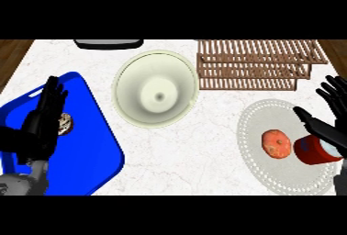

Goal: Pick the squash from the placemat and place it in the tiered shelf

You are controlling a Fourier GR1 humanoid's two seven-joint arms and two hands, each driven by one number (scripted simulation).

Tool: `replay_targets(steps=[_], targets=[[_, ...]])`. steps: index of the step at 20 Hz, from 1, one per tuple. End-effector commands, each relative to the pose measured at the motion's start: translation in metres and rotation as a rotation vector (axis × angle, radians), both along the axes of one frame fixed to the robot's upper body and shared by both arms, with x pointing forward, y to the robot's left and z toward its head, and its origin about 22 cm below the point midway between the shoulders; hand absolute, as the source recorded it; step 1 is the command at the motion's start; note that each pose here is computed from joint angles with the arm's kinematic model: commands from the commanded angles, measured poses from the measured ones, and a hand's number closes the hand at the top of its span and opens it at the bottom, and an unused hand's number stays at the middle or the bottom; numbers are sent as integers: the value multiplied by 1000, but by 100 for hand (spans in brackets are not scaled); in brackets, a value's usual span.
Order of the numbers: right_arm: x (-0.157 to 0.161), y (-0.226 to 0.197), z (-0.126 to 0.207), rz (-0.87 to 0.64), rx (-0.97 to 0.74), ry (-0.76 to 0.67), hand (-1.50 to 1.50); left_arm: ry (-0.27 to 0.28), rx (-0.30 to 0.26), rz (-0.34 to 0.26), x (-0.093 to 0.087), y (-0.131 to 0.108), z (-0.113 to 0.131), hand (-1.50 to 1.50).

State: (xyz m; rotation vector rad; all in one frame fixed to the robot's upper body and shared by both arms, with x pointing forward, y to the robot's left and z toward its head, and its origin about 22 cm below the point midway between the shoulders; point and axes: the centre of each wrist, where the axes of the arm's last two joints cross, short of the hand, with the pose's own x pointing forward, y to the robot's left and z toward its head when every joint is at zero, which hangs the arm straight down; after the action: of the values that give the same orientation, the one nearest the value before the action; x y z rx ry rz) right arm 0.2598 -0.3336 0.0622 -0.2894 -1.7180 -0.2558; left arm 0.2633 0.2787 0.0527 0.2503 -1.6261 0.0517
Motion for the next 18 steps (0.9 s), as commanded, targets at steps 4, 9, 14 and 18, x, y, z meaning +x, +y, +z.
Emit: replay_targets(steps=[4,9,14,18], targets=[[-31,-25,55,210,-221,98,-150,9,18,14,1,0,-3,0],[-35,-10,90,315,-496,315,-150,29,4,-12,-13,-7,-1,0],[-40,6,122,244,-856,500,-150,14,9,-1,-8,-9,1,0],[-28,35,117,179,-988,645,-150,20,0,-47,-5,-22,0,0]])
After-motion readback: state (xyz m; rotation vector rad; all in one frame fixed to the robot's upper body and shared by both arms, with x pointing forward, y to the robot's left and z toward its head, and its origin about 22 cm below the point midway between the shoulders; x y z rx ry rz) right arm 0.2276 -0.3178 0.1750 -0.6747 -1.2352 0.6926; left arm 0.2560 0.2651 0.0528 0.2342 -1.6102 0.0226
